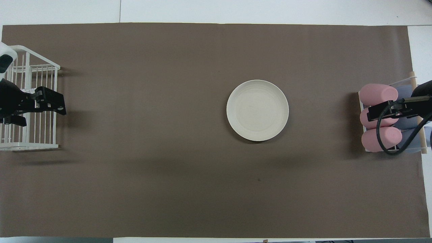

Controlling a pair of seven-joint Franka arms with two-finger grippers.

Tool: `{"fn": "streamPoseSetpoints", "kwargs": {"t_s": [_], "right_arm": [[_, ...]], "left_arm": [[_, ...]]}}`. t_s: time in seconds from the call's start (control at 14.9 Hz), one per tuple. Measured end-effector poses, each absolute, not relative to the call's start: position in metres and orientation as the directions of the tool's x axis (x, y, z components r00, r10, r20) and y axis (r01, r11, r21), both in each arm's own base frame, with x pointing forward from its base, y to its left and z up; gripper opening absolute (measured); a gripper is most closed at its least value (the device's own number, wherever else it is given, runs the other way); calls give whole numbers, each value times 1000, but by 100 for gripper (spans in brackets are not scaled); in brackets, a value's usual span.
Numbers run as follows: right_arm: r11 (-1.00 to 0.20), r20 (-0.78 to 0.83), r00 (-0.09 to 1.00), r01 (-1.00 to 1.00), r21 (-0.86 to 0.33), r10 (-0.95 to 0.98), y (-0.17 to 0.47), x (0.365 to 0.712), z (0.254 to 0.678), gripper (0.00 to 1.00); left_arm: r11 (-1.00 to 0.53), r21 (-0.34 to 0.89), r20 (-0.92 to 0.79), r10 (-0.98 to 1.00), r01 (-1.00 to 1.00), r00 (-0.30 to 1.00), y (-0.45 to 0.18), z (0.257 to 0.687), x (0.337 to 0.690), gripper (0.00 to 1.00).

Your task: Wipe plate with sponge

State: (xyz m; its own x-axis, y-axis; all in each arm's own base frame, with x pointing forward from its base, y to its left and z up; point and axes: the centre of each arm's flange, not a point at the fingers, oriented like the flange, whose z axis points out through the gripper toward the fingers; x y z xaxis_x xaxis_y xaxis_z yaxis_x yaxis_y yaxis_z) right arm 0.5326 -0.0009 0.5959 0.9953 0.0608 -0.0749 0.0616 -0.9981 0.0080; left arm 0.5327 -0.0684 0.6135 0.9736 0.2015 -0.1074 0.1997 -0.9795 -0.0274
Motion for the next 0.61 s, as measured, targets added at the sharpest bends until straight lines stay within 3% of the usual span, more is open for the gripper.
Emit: {"fn": "streamPoseSetpoints", "kwargs": {"t_s": [0.61], "right_arm": [[-998, -75, 995, 61, 8, 60, -1, 533, 596, 100]], "left_arm": [[-985, 22, -134, 169, 173, 977, -82, 588, 533, 100]]}}
